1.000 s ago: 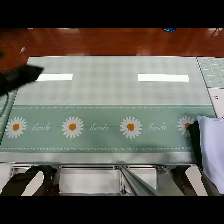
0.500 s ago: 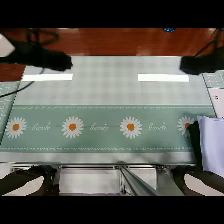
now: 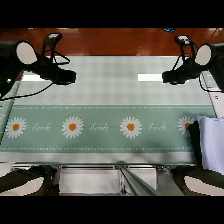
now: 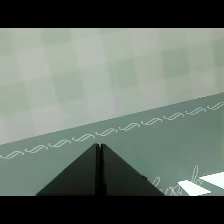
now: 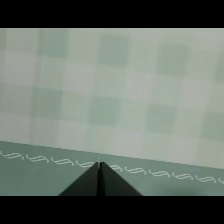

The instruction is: Fold the shirts.

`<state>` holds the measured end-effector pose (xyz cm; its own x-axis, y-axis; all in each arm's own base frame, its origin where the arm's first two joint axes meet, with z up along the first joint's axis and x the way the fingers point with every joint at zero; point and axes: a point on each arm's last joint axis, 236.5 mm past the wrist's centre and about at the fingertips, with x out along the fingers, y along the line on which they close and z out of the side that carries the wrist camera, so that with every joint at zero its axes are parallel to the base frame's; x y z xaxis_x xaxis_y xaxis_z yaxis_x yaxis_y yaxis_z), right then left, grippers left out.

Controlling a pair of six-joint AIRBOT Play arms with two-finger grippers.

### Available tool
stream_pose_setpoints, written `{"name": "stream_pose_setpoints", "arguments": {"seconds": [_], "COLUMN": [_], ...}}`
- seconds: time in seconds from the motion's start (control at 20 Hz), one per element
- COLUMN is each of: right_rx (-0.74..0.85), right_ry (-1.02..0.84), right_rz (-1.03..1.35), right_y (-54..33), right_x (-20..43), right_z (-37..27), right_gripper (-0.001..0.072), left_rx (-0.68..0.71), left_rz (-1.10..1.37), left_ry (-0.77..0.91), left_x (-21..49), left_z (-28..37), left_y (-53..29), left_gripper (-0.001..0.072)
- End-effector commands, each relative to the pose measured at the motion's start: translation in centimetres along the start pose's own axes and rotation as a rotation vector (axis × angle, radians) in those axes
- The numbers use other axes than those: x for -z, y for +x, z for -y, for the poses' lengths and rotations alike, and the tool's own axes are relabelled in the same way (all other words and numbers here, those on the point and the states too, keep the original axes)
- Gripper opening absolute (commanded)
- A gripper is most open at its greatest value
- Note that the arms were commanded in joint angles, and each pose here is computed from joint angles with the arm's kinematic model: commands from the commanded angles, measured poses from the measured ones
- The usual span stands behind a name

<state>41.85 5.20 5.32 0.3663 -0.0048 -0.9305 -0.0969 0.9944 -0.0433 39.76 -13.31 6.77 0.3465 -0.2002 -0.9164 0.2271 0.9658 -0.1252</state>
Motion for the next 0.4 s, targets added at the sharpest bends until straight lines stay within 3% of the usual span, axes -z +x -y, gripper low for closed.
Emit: {"name": "stream_pose_setpoints", "arguments": {"seconds": [0.0,0.35], "right_rx": [0.012,0.012], "right_ry": [-0.009,-0.009], "right_rz": [-0.008,-0.008], "right_y": [0.17,0.17], "right_x": [0.13,0.13], "right_z": [0.05,0.05], "right_gripper": [0.0021,0.0021], "left_rx": [-0.012,-0.012], "left_rz": [-0.016,-0.018], "left_ry": [-0.005,-0.006], "left_x": [0.3,0.32], "left_z": [-0.23,-0.26], "left_y": [0.34,0.42], "left_gripper": [0.0017,0.0017]}}
